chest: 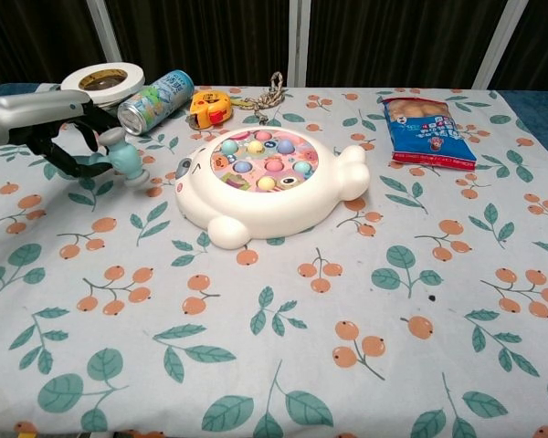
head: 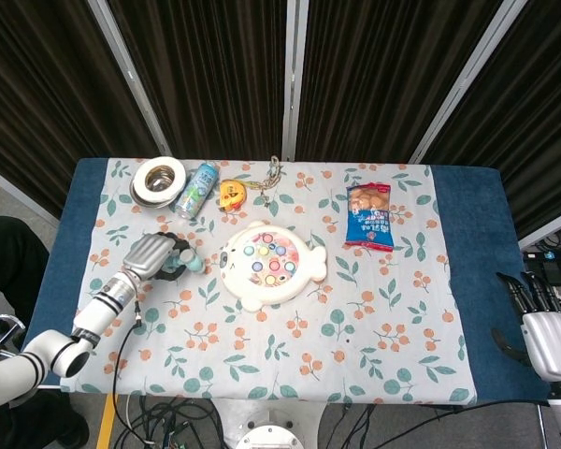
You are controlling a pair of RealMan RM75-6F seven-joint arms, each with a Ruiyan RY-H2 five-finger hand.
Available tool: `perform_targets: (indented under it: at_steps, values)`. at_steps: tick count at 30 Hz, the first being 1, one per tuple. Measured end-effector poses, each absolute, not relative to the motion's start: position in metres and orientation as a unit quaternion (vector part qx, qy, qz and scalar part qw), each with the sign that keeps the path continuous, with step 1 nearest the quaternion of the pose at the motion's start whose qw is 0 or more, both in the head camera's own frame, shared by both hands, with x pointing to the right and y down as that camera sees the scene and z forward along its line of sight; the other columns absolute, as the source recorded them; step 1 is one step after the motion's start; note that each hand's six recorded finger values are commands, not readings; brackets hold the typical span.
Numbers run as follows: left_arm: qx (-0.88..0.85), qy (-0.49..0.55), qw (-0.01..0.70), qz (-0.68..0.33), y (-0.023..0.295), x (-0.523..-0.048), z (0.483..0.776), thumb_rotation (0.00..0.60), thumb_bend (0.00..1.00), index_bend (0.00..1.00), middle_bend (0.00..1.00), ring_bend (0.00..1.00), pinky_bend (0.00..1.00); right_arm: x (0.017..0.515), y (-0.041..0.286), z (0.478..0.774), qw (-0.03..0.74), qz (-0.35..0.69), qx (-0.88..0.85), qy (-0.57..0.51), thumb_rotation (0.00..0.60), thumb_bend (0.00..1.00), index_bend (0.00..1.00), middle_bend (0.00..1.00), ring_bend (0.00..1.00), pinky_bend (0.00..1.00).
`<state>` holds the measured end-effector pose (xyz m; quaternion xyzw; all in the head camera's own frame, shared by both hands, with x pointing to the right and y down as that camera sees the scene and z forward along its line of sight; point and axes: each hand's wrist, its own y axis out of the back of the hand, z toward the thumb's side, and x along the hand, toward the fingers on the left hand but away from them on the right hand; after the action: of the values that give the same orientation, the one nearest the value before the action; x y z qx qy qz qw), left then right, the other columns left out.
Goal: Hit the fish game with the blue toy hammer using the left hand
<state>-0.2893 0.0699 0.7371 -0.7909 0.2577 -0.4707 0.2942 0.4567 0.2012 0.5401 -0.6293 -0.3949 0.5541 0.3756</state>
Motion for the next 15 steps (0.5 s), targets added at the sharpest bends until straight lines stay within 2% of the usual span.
perform_targets:
  at_steps: [4, 10, 15]
  values:
    - [-0.795, 0.273, 0.306, -0.448, 0.065, -0.29, 0.727, 0.6, 0.52, 0.57, 0.53, 0.37, 0.44, 0.456, 0.201, 0.54, 0.376, 0.554, -0.63, -0.394, 0.6, 0.23, 0.0, 0.14, 0.0, 0.0]
    - [-0.797, 0.278, 0.335, -0.418, 0.06, -0.287, 0.712, 0.6, 0.53, 0.59, 0.6, 0.45, 0.64, 0.455, 0.201, 0.54, 0.377, 0.554, -0.629, -0.394, 0.6, 0.23, 0.0, 0.14, 0.0, 0.0]
    - [-0.798, 0.265, 0.362, -0.403, 0.055, -0.278, 0.705, 0.6, 0.53, 0.6, 0.62, 0.48, 0.72, 0.454, 0.201, 0.537, 0.38, 0.554, -0.626, -0.395, 0.6, 0.23, 0.0, 0.14, 0.0, 0.0]
